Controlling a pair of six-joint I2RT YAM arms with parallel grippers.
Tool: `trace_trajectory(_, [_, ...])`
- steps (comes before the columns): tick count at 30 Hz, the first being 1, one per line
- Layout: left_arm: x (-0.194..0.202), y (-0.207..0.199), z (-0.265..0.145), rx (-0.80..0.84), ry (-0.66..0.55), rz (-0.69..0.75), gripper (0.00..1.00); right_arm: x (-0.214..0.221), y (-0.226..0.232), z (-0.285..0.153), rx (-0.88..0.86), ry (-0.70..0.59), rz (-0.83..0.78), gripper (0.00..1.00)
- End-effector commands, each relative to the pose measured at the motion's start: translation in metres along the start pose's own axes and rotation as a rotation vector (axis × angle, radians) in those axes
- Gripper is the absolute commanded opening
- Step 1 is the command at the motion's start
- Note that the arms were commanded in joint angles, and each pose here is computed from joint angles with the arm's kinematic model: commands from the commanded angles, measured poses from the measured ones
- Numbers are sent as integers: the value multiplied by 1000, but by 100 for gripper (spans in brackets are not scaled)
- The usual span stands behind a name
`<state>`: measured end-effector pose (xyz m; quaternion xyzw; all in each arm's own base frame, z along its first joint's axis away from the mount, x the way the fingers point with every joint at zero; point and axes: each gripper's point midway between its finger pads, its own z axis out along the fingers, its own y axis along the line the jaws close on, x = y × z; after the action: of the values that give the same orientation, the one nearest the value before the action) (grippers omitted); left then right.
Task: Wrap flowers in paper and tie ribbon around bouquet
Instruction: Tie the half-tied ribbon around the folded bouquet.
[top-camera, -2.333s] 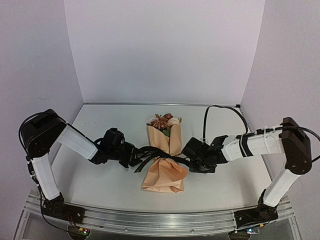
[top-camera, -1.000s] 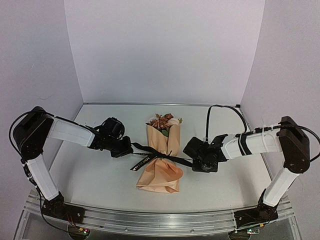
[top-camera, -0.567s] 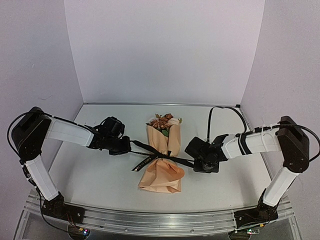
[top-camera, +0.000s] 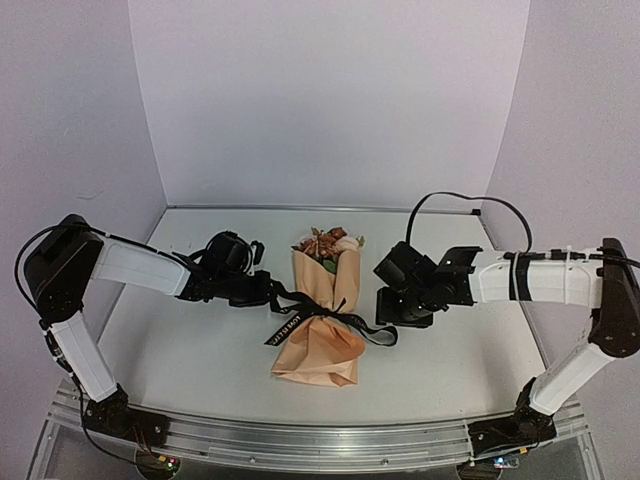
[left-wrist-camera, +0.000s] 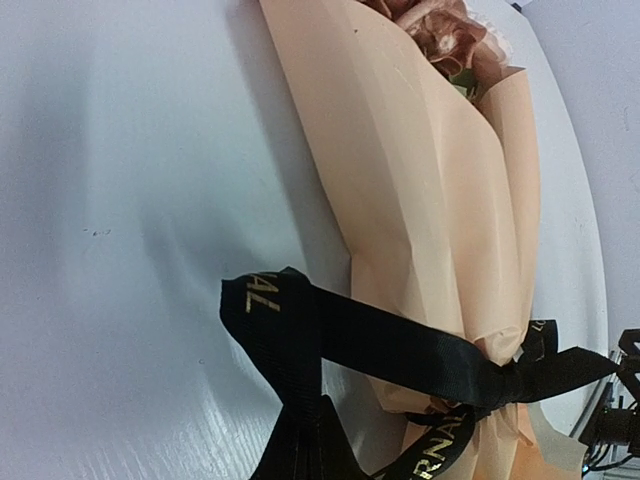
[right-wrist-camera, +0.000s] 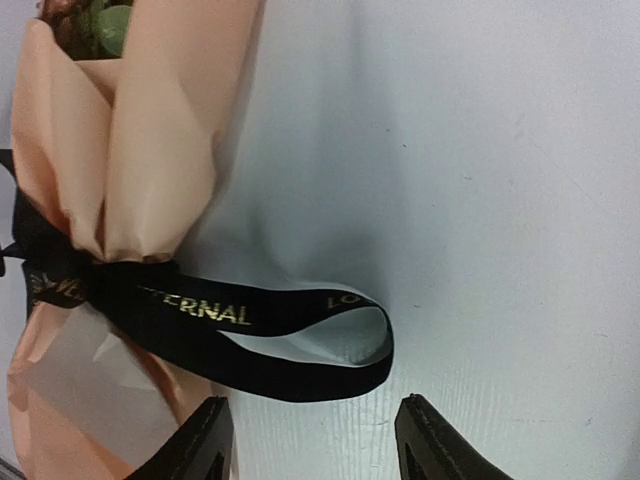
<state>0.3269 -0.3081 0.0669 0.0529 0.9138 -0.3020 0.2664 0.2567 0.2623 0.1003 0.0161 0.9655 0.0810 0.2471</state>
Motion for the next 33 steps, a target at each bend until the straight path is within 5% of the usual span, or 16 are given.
trace_trajectory(1, [-16,-21,-10,78,-61,42,0,-27,41,-15,-91,-32,10,63])
trace_trajectory(9, [-13,-14,-12,49,-60,33,0,-40,85,14,-113,6,15,68])
trace_trajectory(15, [-10,-8,-13,26,-56,16,0,-29,87,34,-92,50,24,58])
trace_trajectory(20, [-6,-4,-11,14,-43,3,0,-23,90,43,-93,76,34,40])
trace_trajectory(24, [-4,-1,-11,-3,-36,-7,0,-19,79,45,-62,69,44,4])
trace_trajectory(33, [-1,10,-9,-45,-32,-9,0,-16,41,41,22,24,55,0])
